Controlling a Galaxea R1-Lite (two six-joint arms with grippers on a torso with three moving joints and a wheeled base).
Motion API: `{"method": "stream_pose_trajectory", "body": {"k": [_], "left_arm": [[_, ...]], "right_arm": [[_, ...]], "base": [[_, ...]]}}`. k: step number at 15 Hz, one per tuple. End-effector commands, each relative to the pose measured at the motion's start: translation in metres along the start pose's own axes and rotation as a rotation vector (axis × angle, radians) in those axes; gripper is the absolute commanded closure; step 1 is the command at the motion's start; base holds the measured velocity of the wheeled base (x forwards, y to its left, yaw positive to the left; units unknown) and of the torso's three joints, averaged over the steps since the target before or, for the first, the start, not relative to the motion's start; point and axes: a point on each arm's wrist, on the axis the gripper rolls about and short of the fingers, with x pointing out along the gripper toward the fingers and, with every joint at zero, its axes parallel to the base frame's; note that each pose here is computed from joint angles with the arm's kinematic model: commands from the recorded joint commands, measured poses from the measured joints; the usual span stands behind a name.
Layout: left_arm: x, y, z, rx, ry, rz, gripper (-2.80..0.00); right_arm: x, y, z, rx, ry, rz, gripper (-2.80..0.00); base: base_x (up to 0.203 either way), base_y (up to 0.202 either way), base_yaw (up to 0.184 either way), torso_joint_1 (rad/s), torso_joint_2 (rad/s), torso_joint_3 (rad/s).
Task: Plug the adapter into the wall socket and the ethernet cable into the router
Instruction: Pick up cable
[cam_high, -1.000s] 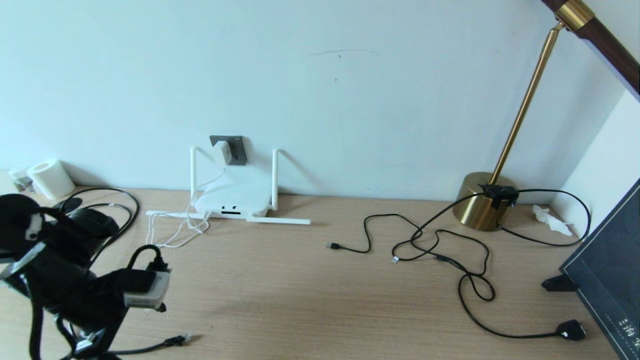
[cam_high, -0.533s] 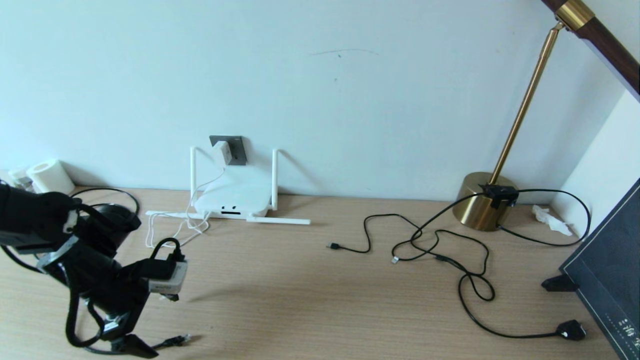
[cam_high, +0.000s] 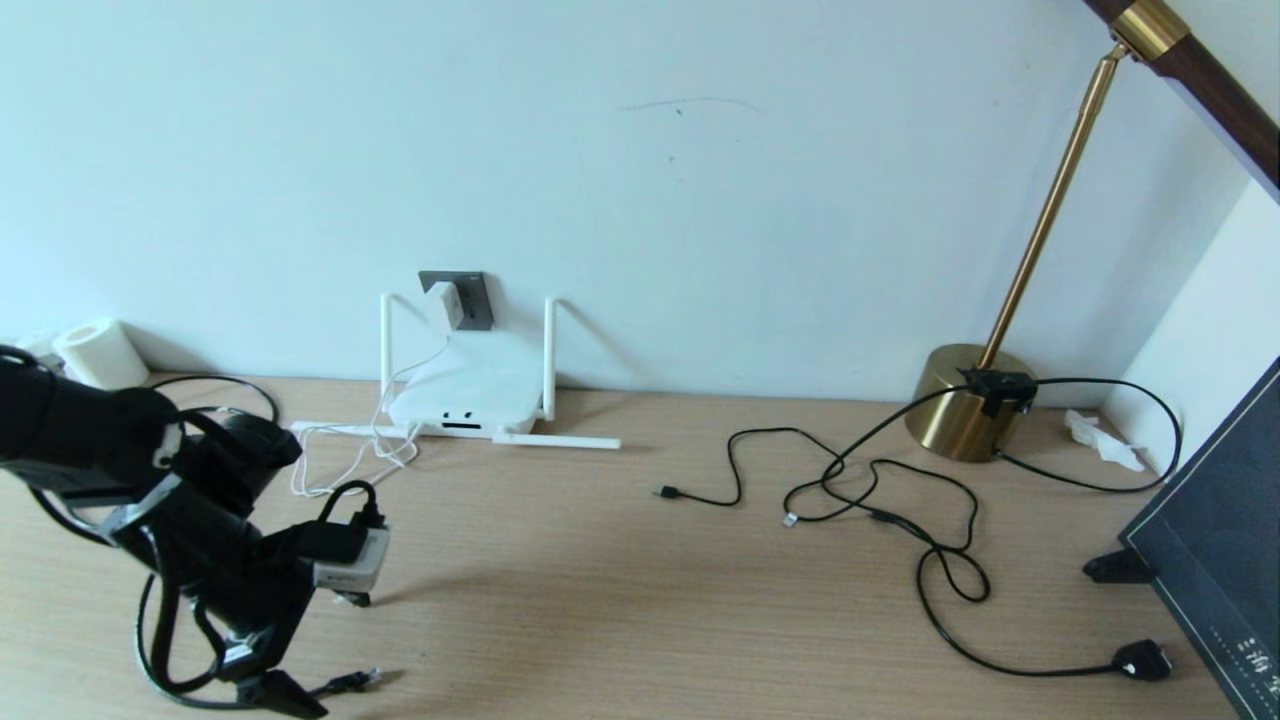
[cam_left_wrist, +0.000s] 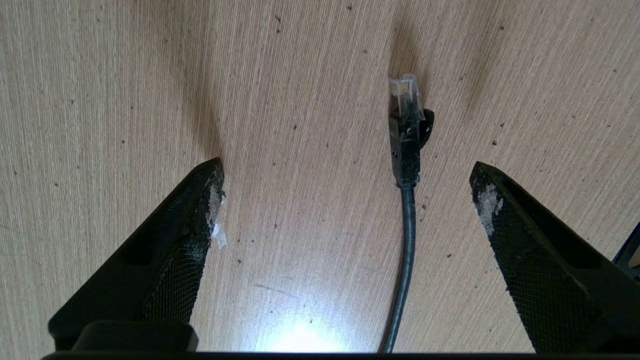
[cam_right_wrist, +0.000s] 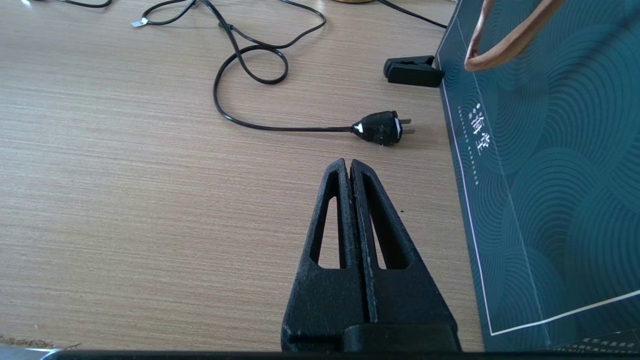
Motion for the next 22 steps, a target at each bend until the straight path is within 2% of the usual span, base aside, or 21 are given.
{"method": "stream_pose_trajectory", "body": {"k": [1, 10, 22], "left_arm": [[0.0029, 0.0002, -0.0004, 0.006, -0.002, -0.013, -2.80], [0.0103, -0.0031, -0.0015, 0.013, 0.026, -0.012, -2.80], [0.0067, -0.0095, -0.0013, 0.019, 0.026, -0.004, -2.80]], "right_arm": [[0.0000, 0.0000, -0.0001, -0.001, 0.001, 0.000, 0.00], [0.0000, 0.0000, -0.0001, -0.001, 0.001, 0.000, 0.00], [0.0000, 0.0000, -0.0001, -0.001, 0.001, 0.000, 0.00]], "base": [[0.000, 0.000, 0.000, 0.000, 0.00, 0.000], [0.000, 0.000, 0.000, 0.000, 0.00, 0.000], [0.000, 0.000, 0.000, 0.000, 0.00, 0.000]]}}
